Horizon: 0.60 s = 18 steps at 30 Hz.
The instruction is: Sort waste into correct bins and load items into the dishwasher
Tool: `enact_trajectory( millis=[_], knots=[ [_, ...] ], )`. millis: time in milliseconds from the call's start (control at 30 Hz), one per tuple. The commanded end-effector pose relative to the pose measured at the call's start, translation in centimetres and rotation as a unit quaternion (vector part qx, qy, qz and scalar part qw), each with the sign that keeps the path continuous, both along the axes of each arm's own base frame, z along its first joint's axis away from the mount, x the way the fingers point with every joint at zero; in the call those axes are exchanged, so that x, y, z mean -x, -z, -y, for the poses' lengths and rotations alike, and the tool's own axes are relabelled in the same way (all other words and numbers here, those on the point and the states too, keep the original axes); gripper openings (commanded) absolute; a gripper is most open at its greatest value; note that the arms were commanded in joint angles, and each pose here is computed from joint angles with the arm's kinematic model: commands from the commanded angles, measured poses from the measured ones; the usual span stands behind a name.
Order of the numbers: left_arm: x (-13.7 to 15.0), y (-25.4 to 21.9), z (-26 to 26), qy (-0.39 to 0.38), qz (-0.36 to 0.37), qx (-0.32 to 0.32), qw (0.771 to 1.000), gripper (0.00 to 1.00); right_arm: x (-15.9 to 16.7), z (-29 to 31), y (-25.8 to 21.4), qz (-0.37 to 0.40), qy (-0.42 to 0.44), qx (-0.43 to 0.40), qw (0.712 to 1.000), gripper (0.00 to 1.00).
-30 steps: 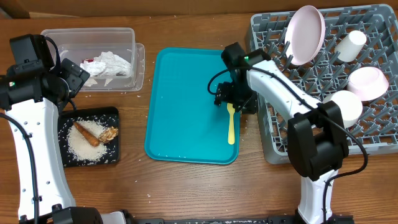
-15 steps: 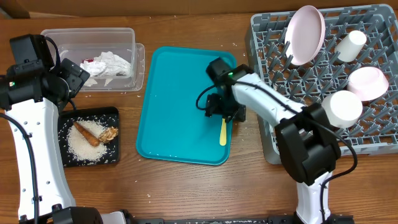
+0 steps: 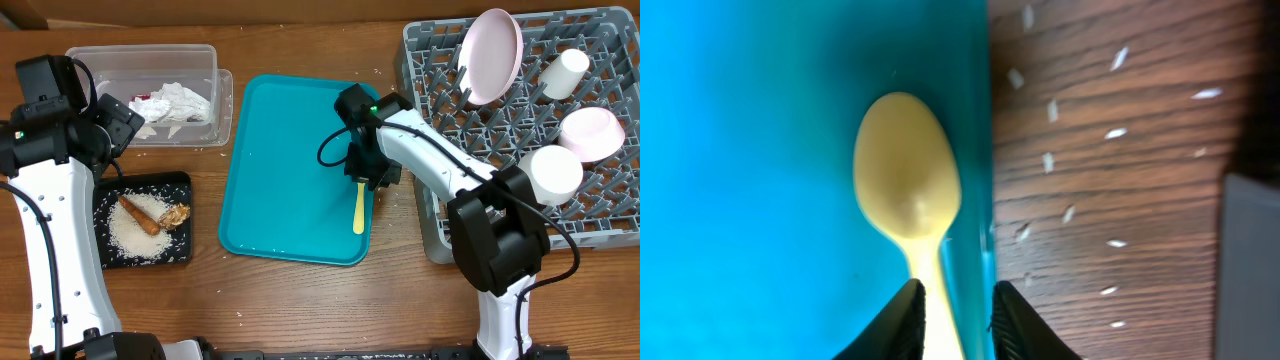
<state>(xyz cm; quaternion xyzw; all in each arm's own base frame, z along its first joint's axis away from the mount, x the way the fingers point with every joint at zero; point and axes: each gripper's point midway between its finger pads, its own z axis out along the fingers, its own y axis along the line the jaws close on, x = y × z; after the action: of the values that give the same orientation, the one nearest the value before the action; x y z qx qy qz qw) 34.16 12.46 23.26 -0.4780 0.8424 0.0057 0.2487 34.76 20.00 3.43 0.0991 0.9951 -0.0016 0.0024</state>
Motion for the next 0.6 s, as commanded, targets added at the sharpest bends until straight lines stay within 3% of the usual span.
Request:
enact_trajectory(
  millis=[0,133,567],
  knots=[
    [-0.1,0.1,-0.2,-0.010,0.000,-0.002,1.000,1.00,0.8,-1.8,0.2,-0.006,-0.016,-0.018,1.000,0.35],
    [-0.1,0.1,-0.2,-0.010,0.000,-0.002,1.000,1.00,1.4,-2.7,0.5,-0.007,-0.029,-0.015,0.999,0.42],
    [-0.1,0.1,-0.2,-0.010,0.000,-0.002,1.000,1.00,1.3,-2.2,4.3,-0.026,-0.024,0.016,0.999,0.45]
  ],
)
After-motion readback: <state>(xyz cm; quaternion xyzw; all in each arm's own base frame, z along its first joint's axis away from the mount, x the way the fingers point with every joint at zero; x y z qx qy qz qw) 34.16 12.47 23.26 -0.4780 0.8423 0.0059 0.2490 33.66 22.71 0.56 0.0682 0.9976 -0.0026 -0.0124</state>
